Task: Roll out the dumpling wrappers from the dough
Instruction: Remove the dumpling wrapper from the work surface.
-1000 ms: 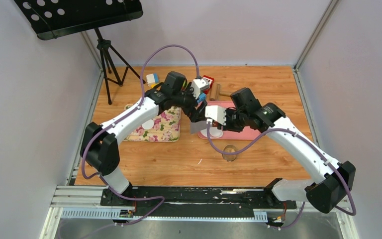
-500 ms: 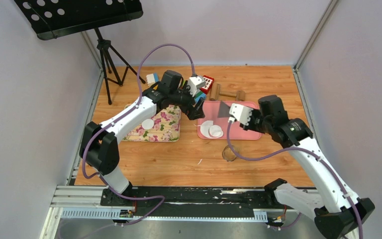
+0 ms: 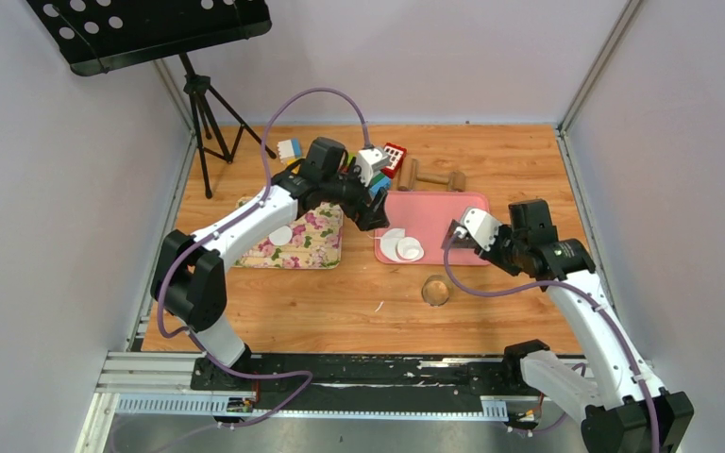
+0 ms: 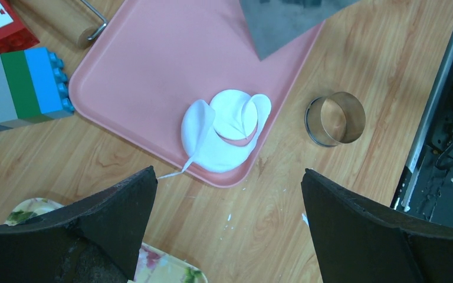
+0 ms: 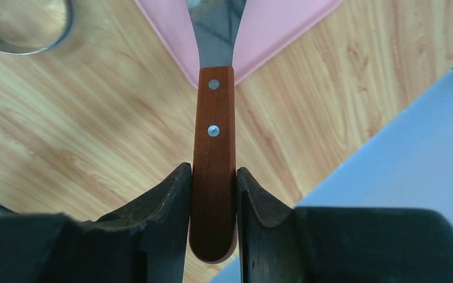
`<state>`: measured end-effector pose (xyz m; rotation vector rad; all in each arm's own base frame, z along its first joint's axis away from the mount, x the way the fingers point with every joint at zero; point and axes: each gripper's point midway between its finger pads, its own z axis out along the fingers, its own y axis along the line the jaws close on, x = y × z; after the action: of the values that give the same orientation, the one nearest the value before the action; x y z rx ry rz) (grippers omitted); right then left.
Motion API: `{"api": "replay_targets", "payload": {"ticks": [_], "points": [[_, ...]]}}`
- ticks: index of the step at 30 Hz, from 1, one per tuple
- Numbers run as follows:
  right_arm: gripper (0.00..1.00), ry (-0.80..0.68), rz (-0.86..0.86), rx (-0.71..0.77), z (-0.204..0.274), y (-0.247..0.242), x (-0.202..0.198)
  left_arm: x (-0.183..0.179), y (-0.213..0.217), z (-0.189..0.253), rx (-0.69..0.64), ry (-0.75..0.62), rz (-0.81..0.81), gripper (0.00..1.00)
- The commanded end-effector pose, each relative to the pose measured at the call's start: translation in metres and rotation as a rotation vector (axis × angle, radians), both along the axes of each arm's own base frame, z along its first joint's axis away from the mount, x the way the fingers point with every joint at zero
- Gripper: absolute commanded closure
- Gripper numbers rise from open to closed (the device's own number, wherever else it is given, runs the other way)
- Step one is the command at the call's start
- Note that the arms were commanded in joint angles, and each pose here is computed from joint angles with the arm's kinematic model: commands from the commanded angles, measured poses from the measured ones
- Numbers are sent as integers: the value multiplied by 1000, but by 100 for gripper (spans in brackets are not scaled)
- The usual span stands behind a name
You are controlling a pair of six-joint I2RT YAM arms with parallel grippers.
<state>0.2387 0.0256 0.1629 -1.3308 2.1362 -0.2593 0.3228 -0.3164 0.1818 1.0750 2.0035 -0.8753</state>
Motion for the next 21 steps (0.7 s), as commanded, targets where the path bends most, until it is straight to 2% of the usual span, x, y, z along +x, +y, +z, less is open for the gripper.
{"api": "replay_targets", "payload": {"ticks": [1,8,21], "points": [[100,35,30,143,-2,24,-10,-2,-2,12,-38,-17,-4,0],[100,137,62,221,-22,41,-19,3,-2,0,-10,-19,29,0],[100,129,104,335,2,60,-29,15,-12,-14,32,-23,50,0]]}}
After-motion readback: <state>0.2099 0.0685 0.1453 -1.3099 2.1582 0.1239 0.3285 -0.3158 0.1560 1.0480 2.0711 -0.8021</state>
